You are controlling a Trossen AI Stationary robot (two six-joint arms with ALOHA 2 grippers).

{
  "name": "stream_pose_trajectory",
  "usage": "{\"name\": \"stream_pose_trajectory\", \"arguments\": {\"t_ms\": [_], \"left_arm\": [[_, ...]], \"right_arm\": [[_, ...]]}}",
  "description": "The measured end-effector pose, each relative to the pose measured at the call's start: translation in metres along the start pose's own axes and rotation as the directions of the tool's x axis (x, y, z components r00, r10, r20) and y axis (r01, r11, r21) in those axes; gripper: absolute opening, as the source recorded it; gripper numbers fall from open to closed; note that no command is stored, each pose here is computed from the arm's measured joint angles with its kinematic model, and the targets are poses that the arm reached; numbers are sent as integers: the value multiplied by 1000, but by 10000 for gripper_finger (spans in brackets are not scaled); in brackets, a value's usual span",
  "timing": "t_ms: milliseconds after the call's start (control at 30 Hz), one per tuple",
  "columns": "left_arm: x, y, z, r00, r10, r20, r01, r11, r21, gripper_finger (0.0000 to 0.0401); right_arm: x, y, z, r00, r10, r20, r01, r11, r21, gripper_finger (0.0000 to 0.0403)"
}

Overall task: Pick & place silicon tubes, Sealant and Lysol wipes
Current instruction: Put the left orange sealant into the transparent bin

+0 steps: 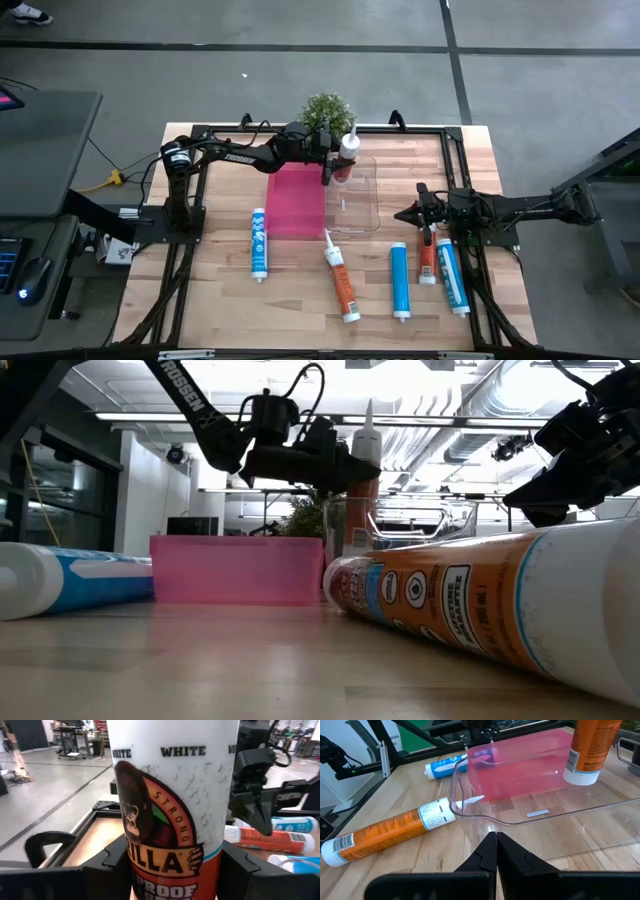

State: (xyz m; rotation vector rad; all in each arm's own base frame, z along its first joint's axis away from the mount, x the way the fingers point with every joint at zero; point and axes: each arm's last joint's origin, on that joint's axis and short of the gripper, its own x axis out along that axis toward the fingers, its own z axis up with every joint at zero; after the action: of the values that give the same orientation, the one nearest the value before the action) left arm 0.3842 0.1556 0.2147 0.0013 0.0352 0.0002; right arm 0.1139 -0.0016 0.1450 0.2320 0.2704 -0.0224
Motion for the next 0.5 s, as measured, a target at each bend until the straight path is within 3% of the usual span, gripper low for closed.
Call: {"name": "stream_pose_trajectory", "arguments": {"t_ms": [200,500], "left_arm": [[9,-5,-23,999,-34,-22,32,997,-76,186],[12,-5,-20,999,-6,39,10,994,-109,186]], "right_arm": [[0,0,0,1000,0,0,0,1000,0,1],[0,0,0,1000,-1,0,1,1000,0,1]]}}
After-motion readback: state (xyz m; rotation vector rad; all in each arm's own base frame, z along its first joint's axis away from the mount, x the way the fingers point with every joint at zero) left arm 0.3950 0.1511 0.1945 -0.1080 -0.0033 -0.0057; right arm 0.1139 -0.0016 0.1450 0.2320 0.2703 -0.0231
